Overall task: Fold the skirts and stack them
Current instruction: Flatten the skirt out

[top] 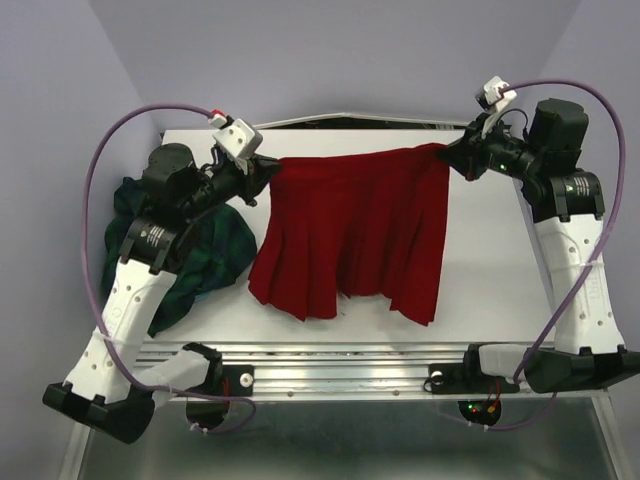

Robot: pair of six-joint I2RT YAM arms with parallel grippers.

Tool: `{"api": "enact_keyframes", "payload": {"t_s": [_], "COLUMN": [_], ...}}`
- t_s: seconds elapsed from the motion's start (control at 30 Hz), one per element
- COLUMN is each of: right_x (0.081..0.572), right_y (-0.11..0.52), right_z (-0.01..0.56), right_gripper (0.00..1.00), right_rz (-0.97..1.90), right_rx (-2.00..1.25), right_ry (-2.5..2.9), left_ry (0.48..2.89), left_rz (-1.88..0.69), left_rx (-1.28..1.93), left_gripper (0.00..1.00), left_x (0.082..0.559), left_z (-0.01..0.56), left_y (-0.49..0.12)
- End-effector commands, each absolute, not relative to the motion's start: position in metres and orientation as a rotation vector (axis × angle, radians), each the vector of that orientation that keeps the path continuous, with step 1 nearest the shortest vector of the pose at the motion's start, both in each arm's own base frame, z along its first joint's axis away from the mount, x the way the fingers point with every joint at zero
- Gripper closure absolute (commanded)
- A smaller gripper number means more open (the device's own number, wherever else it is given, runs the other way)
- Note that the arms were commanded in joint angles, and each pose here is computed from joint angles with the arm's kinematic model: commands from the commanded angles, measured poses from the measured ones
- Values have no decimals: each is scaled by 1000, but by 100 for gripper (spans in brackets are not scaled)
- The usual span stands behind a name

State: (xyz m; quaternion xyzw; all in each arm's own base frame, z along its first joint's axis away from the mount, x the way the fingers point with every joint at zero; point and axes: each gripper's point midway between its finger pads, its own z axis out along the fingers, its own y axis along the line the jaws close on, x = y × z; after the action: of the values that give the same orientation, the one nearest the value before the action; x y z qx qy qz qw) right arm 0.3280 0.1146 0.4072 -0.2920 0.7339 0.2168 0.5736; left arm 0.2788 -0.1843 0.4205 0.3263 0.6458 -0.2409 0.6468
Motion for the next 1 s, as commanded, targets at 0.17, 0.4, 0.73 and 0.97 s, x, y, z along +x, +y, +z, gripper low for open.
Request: {"api": "enact_keyframes", "payload": {"t_s": [0.17, 0.4, 0.73, 0.97], "right_x": [407, 503, 602, 604], "right_y": [85, 68, 21, 47], "right_z": [391, 395, 537, 474], "right_gripper": [99, 99, 99, 99], "right_rz": [316, 177, -16, 20], "right_rx": [-600, -528, -326, -532], "right_ry": [1717, 1652, 1196, 1160], "left_ry": [1486, 1492, 1156, 967], "left_rz": [-486, -399, -179, -64], "left_rx": [703, 686, 468, 533], "left_gripper": [100, 100, 100, 100], "left_x": [347, 460, 568, 546], "left_z": [413, 404, 528, 490], "left_y": [-194, -221, -207, -200]}}
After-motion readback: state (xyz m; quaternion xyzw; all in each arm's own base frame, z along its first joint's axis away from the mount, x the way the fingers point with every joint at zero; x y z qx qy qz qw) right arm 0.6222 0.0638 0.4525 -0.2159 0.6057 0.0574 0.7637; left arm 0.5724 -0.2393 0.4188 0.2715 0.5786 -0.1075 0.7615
